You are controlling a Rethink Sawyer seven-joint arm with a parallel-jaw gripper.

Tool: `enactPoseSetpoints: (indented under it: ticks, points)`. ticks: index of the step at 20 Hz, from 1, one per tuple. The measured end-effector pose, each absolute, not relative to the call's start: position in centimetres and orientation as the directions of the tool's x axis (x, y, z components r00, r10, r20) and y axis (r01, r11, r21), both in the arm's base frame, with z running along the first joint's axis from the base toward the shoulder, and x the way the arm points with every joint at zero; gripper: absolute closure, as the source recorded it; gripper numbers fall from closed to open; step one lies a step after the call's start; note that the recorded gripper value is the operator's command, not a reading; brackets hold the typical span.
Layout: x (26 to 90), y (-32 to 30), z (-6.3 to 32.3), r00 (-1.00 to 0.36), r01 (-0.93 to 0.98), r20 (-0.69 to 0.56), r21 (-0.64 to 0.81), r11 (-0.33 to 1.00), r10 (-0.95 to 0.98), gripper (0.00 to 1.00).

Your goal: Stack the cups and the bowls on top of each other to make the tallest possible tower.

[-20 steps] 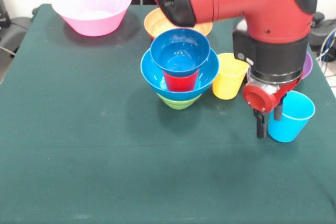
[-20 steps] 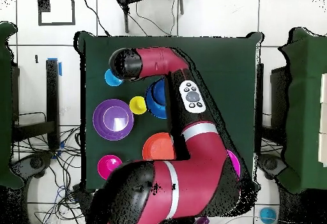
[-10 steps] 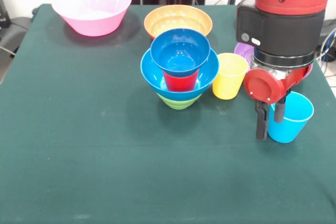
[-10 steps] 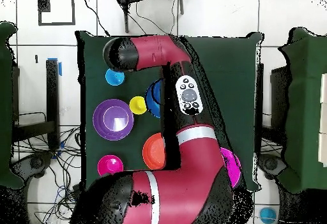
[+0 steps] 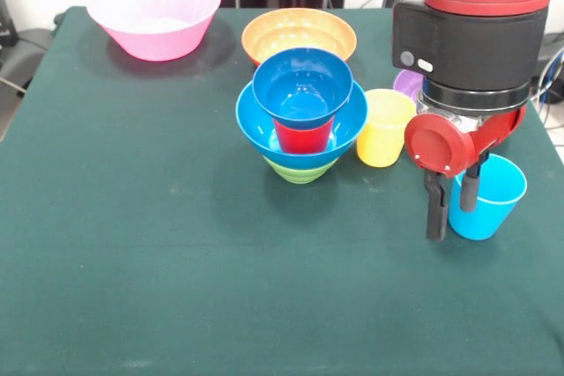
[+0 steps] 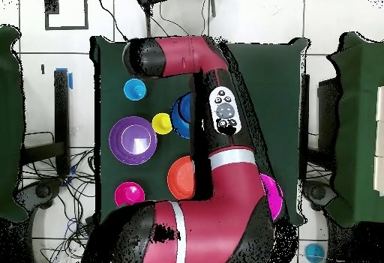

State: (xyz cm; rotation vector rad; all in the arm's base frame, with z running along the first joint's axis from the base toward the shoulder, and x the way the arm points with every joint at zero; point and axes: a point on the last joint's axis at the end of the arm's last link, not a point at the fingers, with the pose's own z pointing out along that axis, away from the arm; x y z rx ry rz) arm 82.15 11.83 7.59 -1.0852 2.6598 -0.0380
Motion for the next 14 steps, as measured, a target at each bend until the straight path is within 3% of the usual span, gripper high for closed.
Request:
enactPoseSetpoints:
  ticks: [14]
  points:
    - [81.0, 11.9, 4.4, -0.719, -0.671, -0.205, -0.048, 0.740, -0.665, 0.00]
